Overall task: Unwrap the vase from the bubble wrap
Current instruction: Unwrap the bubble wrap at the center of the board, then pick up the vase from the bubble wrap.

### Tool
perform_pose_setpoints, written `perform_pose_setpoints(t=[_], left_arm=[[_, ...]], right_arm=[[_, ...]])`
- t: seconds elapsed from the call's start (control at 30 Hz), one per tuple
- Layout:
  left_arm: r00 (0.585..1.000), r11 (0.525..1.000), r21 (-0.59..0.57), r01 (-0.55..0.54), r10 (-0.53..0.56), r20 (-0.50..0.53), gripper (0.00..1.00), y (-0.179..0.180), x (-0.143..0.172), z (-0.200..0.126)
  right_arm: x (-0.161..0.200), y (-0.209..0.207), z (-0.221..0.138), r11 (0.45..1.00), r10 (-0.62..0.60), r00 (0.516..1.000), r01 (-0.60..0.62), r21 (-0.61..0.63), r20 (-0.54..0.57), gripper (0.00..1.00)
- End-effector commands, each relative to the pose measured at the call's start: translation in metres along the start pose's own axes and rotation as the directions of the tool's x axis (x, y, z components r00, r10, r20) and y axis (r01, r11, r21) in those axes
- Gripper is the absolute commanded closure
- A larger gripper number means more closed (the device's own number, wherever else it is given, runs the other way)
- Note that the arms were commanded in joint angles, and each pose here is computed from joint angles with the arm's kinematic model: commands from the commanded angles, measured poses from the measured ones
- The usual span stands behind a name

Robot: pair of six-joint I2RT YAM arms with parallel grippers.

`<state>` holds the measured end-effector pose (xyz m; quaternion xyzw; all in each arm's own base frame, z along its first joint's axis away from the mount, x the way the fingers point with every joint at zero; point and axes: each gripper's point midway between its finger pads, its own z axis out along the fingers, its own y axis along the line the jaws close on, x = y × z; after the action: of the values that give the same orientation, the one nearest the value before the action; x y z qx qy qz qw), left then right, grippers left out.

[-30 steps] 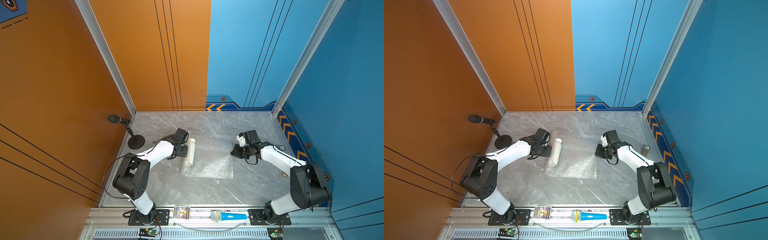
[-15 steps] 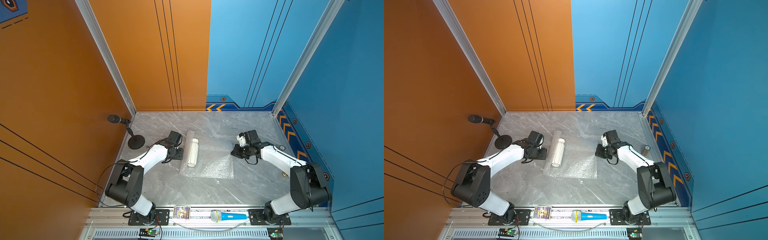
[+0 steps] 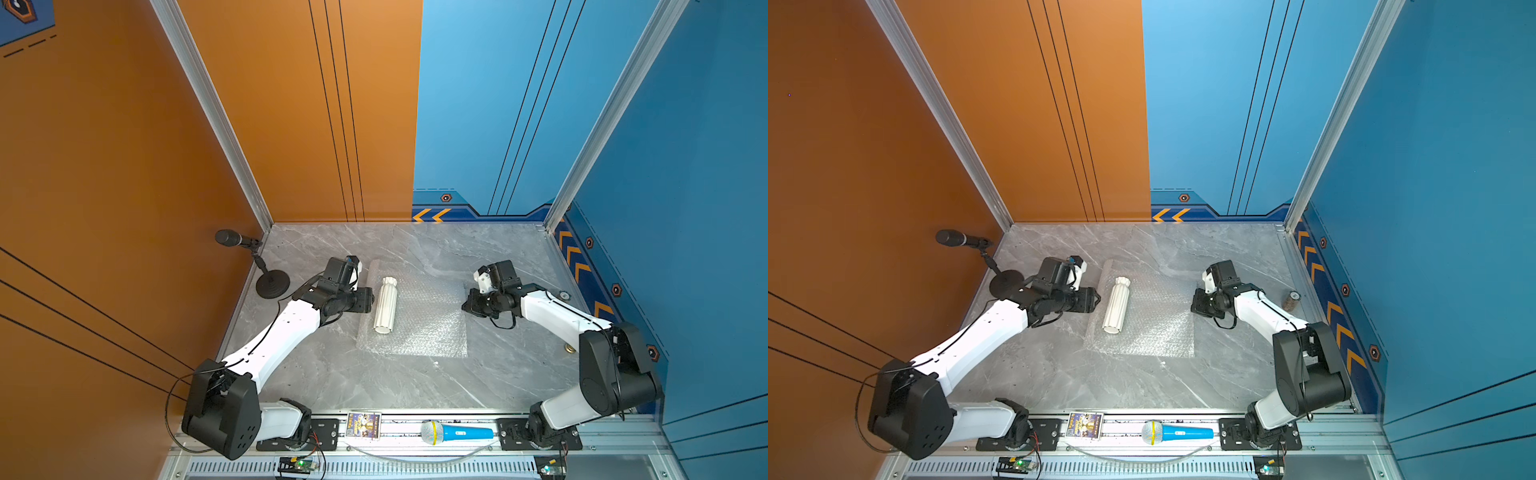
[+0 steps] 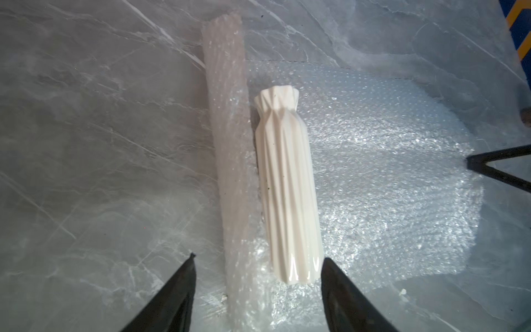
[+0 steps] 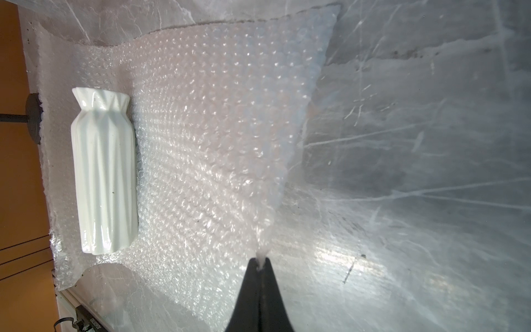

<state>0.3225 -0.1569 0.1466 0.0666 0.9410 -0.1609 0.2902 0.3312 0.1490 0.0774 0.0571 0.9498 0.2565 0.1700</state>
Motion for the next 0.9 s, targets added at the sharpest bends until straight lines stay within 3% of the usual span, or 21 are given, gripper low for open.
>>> perform_pose_setpoints(t=[0.0,0.1,0.33,0.57,0.87], left_arm=[[0.999,0.997,0.064,-0.047,0.048,-0.023,0.26,-0.019,0.004,0.007],[0.996,0.999,0.019,-0.046,0.047,-0.073,0.1,-0.02,0.009,0.018],[0.983,0.999,0.025,-0.02,0.025,-0.181,0.3,-0.037,0.012,0.043],[0.962,0.999,-0.047,-0.016,0.003,-0.272,0.33,-0.034,0.015,0.074],[0.956,0.992,-0.129,-0.018,-0.02,-0.293,0.32,-0.023,0.016,0.093]], right_arm=[[0.001,-0.008,0.003,1.0,0.011,1.0,-0.011,0.024,-0.007,1.0],[0.001,-0.008,0.003,1.0,0.011,1.0,-0.011,0.026,-0.009,1.0],[0.0,-0.006,0.003,1.0,0.01,1.0,-0.009,0.021,-0.01,1.0],[0.0,-0.007,0.002,1.0,0.006,1.0,-0.006,0.028,-0.016,1.0],[-0.003,-0.006,0.003,1.0,-0.001,1.0,0.002,0.029,-0.015,0.96]])
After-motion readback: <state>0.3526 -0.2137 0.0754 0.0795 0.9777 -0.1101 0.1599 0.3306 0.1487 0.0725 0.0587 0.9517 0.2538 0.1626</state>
